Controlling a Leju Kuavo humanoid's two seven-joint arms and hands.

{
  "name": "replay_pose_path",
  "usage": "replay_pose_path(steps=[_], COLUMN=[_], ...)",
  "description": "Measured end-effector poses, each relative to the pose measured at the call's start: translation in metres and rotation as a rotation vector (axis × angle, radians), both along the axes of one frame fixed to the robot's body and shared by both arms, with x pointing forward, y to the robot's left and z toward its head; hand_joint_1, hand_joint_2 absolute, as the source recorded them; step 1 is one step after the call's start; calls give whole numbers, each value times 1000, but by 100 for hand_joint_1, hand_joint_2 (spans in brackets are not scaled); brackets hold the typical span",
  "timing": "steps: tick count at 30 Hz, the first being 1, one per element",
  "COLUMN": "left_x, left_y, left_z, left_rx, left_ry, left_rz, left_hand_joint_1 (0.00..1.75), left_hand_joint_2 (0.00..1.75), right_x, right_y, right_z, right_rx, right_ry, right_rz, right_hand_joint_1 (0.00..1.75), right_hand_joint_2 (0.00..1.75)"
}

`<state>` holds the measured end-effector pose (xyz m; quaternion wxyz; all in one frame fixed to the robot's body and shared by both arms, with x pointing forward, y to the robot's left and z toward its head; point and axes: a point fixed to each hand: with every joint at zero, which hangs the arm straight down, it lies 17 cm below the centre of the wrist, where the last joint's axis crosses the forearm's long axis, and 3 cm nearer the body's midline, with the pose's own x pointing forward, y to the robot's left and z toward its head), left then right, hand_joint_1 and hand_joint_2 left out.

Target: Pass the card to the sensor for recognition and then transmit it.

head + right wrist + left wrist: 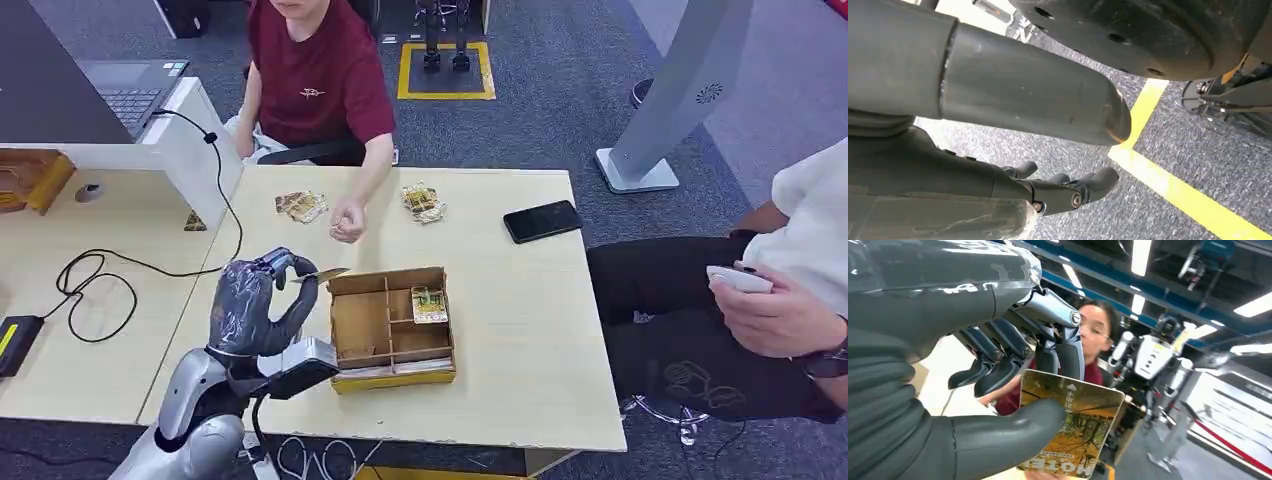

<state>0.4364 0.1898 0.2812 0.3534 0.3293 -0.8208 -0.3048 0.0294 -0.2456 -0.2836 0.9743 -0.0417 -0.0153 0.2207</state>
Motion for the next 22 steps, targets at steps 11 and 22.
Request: replay_pose_path(steps=[11, 22], left_x=[88, 124], left_y=[61, 80], left_z=[20, 4], left_rx=[-149, -267], left_ry=[113, 208], left_rz=[118, 128], left_hand_joint_1=[175, 175], left_hand_joint_2=[175, 175], right_x=[5, 6], right_y=[0, 0], right_z=[0, 1], right_rx=[0, -2], right_ry=[-8, -10], right_rz=[62, 79], right_hand_joint_1=[0, 0], right_hand_joint_2=[0, 0])
